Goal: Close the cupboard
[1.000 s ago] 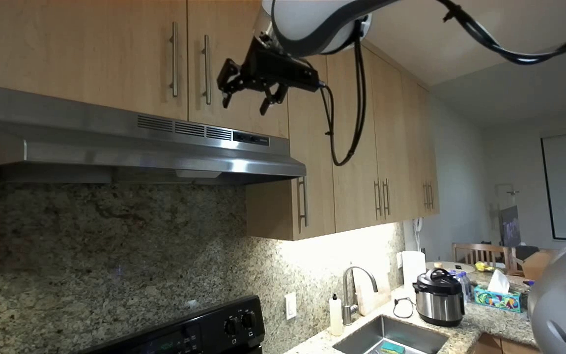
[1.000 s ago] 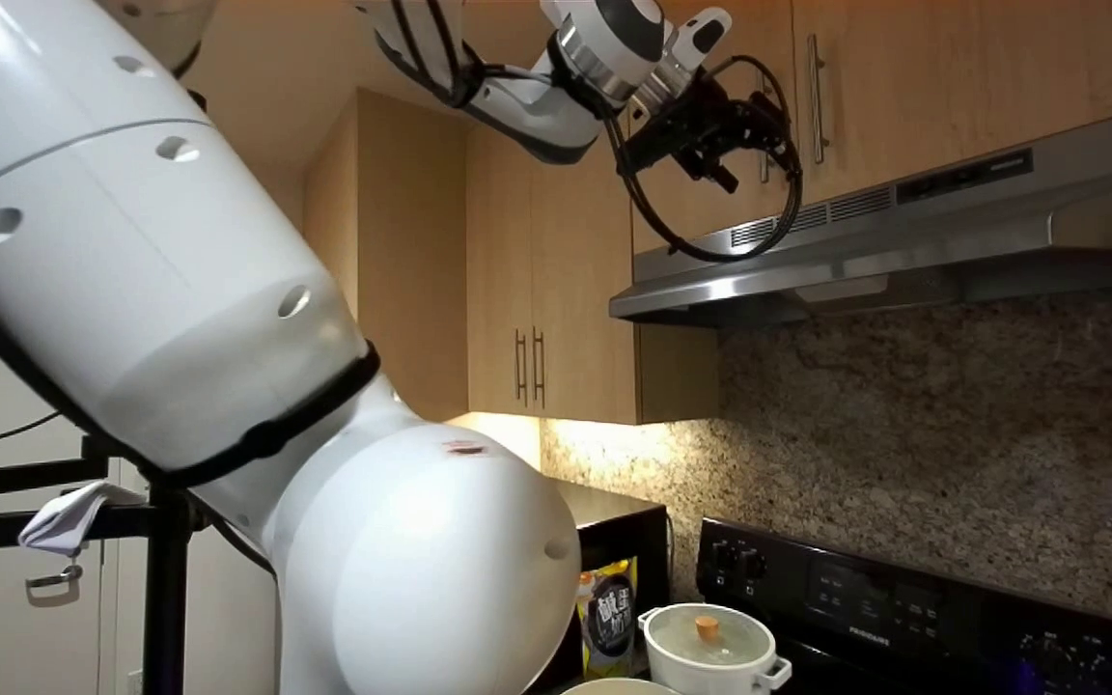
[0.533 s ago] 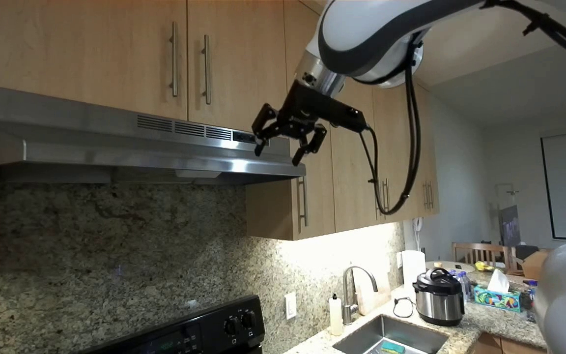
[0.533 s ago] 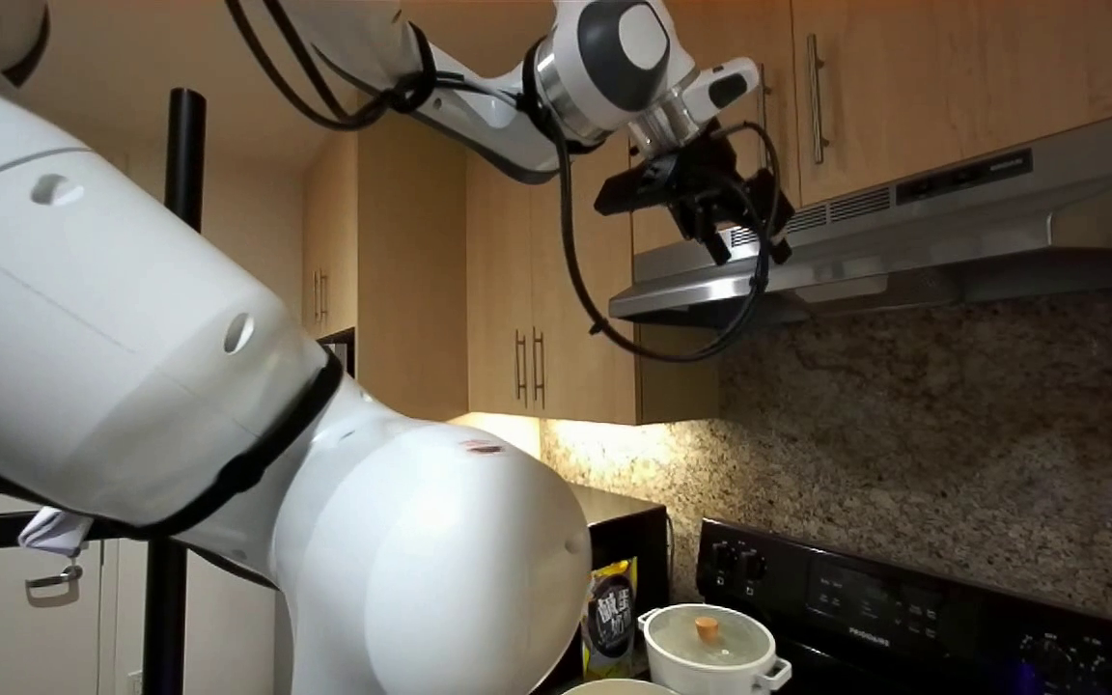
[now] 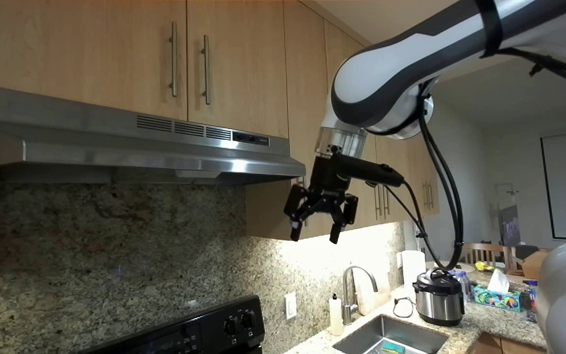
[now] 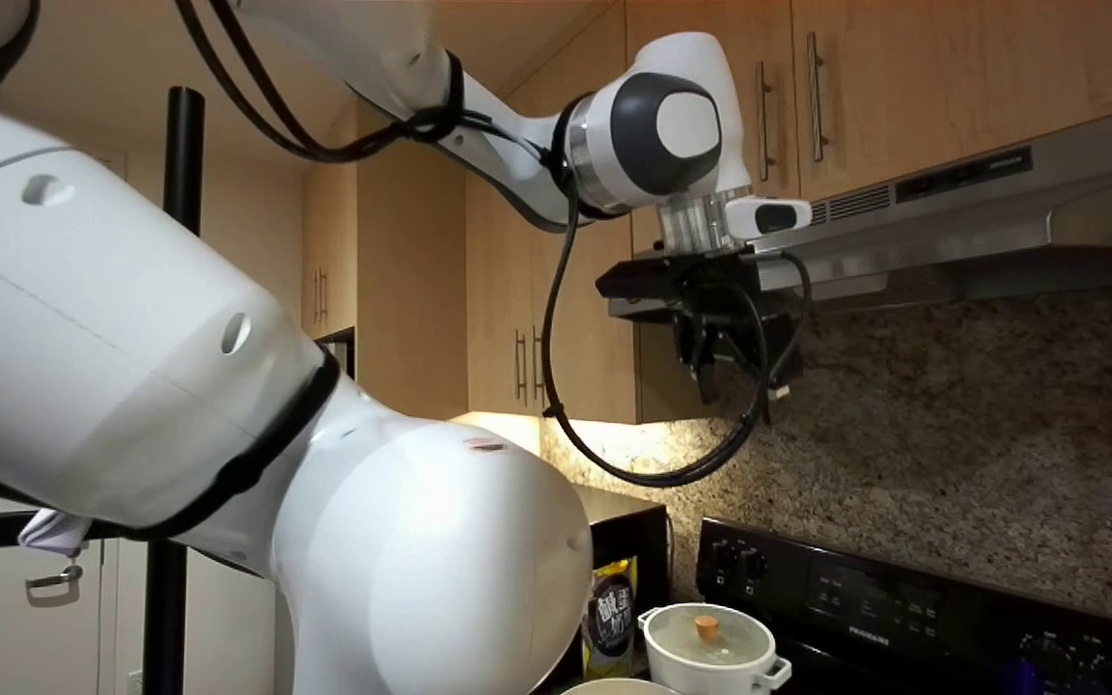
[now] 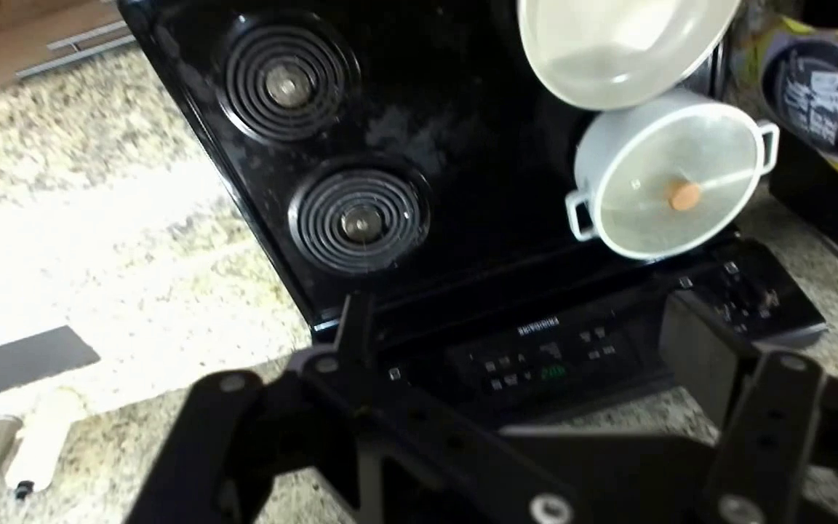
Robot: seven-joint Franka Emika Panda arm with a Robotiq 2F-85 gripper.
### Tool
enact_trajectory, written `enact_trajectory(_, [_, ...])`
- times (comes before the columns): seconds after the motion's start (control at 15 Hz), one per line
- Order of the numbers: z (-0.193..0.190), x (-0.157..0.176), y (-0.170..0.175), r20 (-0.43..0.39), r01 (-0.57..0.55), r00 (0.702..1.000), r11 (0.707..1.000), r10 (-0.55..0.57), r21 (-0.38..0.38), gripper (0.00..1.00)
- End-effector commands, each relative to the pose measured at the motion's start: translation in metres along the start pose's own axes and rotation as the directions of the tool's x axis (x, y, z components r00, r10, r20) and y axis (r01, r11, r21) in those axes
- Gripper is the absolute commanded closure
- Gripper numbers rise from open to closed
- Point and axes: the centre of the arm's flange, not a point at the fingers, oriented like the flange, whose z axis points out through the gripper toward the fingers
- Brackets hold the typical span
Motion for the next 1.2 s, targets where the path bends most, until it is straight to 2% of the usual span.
enact_trajectory(0.0, [0.031, 0.010, 0.014, 0.161, 0.053, 0.986, 0.994, -0.037, -0.100, 0.00])
enact_trajectory(0.2, [0.053, 0.016, 0.018, 0.258, 0.105, 0.964, 0.984, -0.065, -0.143, 0.00])
enact_trajectory(0.47, [0.067, 0.024, 0.011, 0.310, 0.174, 0.944, 0.968, -0.111, -0.183, 0.00])
enact_trajectory(0.6, [0.074, 0.026, 0.012, 0.320, 0.176, 0.941, 0.968, -0.113, -0.177, 0.00])
enact_trajectory(0.67, [0.071, 0.018, 0.011, 0.287, 0.133, 0.955, 0.976, -0.080, -0.171, 0.00])
enact_trajectory(1.13, [0.077, 0.022, 0.010, 0.303, 0.141, 0.949, 0.975, -0.085, -0.171, 0.00])
